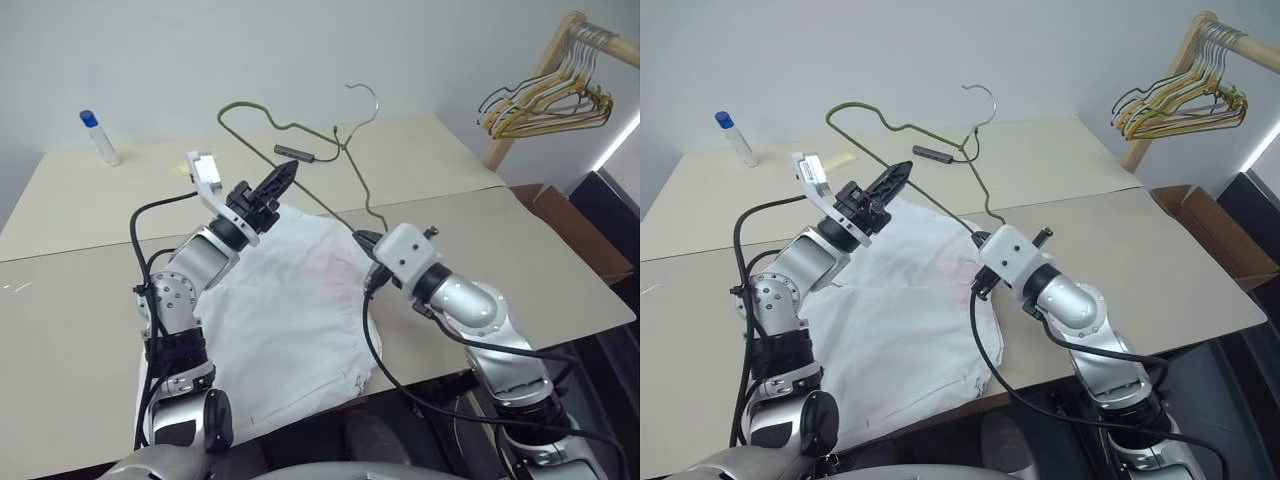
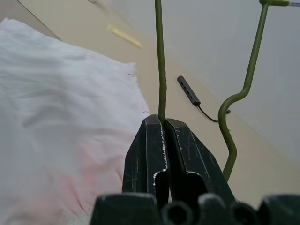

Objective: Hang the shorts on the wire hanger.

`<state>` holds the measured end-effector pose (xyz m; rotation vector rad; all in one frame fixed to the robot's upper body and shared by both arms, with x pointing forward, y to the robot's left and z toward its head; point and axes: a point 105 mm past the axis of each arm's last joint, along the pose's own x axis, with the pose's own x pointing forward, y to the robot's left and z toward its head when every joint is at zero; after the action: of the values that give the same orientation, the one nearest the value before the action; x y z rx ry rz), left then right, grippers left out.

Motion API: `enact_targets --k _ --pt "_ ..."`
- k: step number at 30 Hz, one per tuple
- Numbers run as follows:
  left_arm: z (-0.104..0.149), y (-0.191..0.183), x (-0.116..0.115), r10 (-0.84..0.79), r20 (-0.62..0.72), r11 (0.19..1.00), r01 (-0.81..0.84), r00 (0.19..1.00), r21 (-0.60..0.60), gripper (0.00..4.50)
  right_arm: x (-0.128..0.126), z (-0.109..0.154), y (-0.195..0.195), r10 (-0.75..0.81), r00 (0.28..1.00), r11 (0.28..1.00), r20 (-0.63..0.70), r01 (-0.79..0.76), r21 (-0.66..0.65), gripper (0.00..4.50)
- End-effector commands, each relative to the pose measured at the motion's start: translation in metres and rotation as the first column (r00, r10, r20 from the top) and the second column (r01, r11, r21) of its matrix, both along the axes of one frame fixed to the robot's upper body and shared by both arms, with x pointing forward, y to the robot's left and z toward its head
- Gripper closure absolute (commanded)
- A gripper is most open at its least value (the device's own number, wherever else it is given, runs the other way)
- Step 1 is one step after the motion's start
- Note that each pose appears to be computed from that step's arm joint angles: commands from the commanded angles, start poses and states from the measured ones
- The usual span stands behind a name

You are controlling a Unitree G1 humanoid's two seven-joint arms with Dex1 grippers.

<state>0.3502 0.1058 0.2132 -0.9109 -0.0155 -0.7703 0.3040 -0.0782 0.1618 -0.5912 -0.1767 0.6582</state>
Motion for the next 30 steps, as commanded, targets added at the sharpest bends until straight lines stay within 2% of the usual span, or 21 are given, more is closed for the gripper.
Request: enact_targets --k 1,5,9,11,14,17,20,22,25,28,30 --pt "0.018 -0.002 -0.004 -0.004 0.080 1.000 0.006 0.997 -0.023 4.47 -0.002 0.014 0.003 0.031 0.994 0.998 0.104 -0.026 -0.052 4.50" --pt "0.021 -0.004 -0.009 -0.010 0.138 1.000 0.009 0.990 0.008 4.50 -0.005 0.012 0.008 0.071 0.985 0.991 0.159 -0.051 -0.123 3.38" --pt "0.024 -0.003 -0.012 -0.002 0.191 1.000 -0.003 0.982 0.024 4.50 -0.004 0.014 0.009 0.066 0.983 0.993 0.173 -0.048 -0.109 2.03" --pt "0.024 -0.001 -0.012 0.001 0.218 0.999 -0.012 0.976 0.050 4.50 -0.008 0.016 0.009 0.090 0.986 0.995 0.137 -0.082 -0.062 1.34" --pt "0.025 0.008 -0.013 0.008 0.270 0.991 -0.043 0.963 0.125 4.50 -0.026 0.030 0.008 0.212 0.977 0.966 -0.001 -0.210 0.149 0.29" --pt "0.025 0.021 -0.017 -0.014 0.320 0.980 -0.051 0.947 0.194 4.50 -0.029 0.050 -0.006 0.256 0.965 0.919 -0.063 -0.222 0.327 0.29" --pt "0.034 0.035 -0.024 -0.066 0.380 0.976 -0.018 0.923 0.215 4.50 -0.029 0.055 -0.023 0.320 0.932 0.885 -0.171 -0.230 0.404 0.29" --pt "0.047 0.044 -0.035 -0.139 0.444 0.977 0.051 0.885 0.205 4.50 -0.030 0.050 -0.036 0.407 0.852 0.858 -0.329 -0.232 0.459 0.29" --pt "0.063 0.054 -0.057 -0.274 0.537 0.961 0.202 0.798 0.191 4.50 -0.038 0.034 -0.046 0.511 0.674 0.840 -0.533 -0.258 0.478 0.29" --pt "0.071 0.062 -0.070 -0.366 0.583 0.930 0.298 0.725 0.214 4.50 -0.041 0.033 -0.049 0.592 0.537 0.797 -0.601 -0.278 0.536 0.29" --pt "0.074 0.065 -0.072 -0.392 0.595 0.919 0.333 0.702 0.213 4.50 -0.041 0.035 -0.046 0.627 0.481 0.774 -0.612 -0.297 0.559 0.29"
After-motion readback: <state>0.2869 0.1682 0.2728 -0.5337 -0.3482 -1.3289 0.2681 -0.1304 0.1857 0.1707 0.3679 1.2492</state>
